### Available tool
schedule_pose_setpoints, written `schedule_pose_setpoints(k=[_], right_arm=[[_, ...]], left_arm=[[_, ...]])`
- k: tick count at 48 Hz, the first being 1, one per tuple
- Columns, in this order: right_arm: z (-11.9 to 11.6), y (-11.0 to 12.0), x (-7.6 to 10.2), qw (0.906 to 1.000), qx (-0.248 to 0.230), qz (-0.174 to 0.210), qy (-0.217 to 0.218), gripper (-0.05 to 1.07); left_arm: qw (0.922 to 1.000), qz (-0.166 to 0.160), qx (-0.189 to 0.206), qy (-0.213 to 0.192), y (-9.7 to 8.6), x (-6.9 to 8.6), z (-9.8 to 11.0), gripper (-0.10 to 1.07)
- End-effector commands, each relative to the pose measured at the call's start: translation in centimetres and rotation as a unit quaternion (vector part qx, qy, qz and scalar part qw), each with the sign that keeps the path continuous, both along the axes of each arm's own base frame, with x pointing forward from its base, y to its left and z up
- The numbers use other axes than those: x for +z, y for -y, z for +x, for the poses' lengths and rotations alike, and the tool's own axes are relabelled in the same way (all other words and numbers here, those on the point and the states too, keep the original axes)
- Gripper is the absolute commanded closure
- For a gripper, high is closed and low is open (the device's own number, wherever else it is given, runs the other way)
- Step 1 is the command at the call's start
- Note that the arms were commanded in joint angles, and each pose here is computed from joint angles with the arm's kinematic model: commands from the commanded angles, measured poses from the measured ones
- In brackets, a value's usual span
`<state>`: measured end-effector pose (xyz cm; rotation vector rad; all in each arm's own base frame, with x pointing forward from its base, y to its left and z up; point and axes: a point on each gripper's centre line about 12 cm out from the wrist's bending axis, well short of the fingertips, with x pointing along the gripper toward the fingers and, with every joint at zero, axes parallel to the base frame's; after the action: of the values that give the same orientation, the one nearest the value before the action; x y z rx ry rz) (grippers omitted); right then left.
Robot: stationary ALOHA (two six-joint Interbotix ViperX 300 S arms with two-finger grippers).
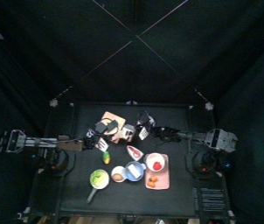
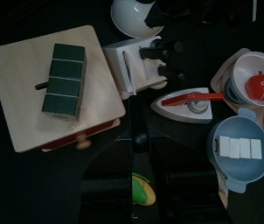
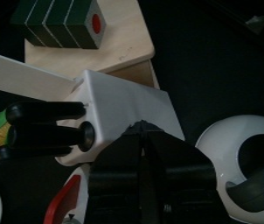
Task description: Put cleaver back in holder
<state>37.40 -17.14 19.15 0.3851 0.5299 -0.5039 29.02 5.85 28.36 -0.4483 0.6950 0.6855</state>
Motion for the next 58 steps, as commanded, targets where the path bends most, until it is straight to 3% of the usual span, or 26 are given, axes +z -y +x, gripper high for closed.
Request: schedule_pose_setpoints(k=[1,28,58], right_arm=[[0.5,0.1,1.5,0.9998,0.004,-0.008,0.019,0.65],[1.6,0.1,1.3,0.9997,0.010,-0.009,0.019,0.65],[2.8,0.2,0.7,0.9997,0.014,-0.008,0.016,0.65]], left_arm=[[0.9999,0.002,0.000,0.011,-0.3,0.4,0.2,0.66],[0.9998,-0.015,0.011,0.004,-0.5,-0.1,0.5,0.66],[0.9995,-0.009,0.028,-0.015,-1.9,-0.7,2.8,0.66]])
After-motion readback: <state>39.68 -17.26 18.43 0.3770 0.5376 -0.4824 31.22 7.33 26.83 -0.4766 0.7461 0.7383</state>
